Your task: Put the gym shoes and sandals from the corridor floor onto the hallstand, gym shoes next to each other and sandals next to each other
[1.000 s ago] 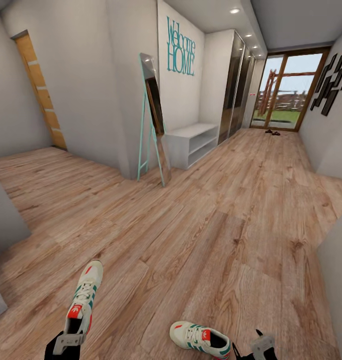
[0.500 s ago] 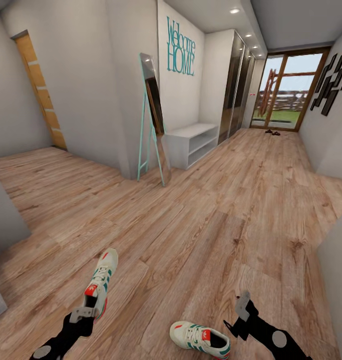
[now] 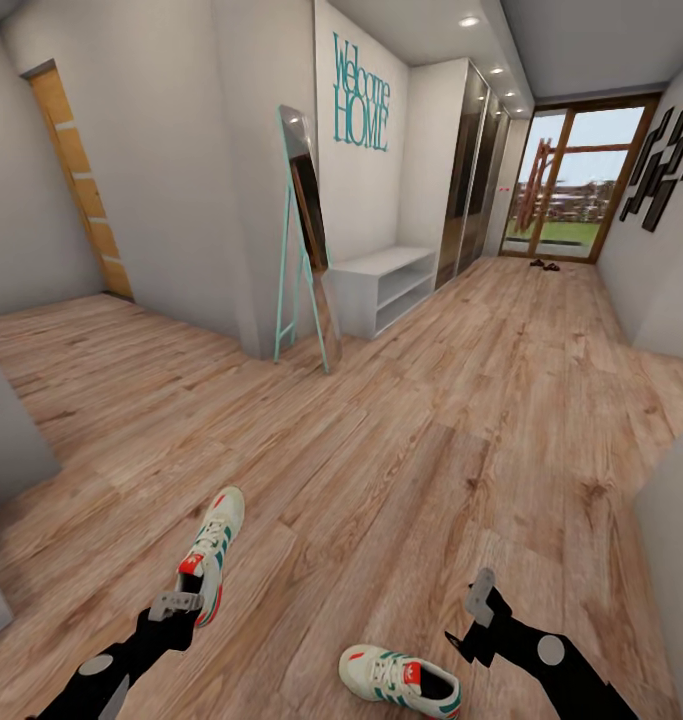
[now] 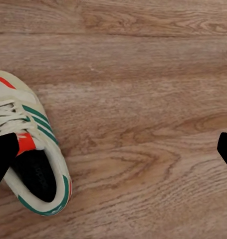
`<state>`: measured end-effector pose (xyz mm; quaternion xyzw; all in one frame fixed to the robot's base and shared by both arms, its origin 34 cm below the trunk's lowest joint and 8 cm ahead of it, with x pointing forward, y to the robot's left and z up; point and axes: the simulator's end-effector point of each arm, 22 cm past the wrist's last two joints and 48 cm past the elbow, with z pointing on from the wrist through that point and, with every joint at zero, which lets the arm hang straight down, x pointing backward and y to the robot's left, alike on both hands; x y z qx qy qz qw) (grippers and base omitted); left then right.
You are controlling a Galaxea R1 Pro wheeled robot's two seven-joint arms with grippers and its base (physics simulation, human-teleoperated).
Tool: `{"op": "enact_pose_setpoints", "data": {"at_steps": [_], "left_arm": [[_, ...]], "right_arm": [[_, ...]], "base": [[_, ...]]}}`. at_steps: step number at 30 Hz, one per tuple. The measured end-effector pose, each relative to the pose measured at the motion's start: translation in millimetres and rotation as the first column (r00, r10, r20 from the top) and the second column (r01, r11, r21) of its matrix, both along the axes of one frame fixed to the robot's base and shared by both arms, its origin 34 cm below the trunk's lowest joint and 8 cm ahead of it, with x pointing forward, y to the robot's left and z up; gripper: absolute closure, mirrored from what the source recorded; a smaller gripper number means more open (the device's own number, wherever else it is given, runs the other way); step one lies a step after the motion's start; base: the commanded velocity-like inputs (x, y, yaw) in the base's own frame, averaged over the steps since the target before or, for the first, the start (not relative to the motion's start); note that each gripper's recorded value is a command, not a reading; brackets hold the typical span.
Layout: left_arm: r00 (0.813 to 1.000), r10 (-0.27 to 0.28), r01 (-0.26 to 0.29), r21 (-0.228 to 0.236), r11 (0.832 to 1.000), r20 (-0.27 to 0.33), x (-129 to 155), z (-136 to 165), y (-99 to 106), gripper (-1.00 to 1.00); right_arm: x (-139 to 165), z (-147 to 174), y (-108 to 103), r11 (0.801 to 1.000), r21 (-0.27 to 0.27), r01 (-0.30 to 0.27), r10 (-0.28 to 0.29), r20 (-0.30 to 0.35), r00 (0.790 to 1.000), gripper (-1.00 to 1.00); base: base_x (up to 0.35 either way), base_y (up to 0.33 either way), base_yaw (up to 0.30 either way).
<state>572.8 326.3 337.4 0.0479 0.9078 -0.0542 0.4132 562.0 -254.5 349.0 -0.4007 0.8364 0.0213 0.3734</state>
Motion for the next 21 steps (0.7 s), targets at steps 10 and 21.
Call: {"op": "enact_pose_setpoints", "data": {"at_steps": [10, 21], "left_arm": [[1.000, 0.002, -0.002, 0.000, 1.000, -0.001, 0.4, 0.0, -0.5, 1.00], [1.000, -0.004, 0.004, 0.002, 1.000, 0.023, 8.0, 8.4, -0.8, 1.00]], "right_arm": [[-6.6, -7.4, 3.3, 1.000, 0.005, -0.001, 0.001, -0.022, 1.000, -1.00], [-14.8, -16.0, 6.7, 1.000, 0.012, 0.001, 0.000, -0.048, 0.999, -1.00]], "base": [[0.167, -0.019, 0.000], [0.008, -0.001, 0.000]]}}
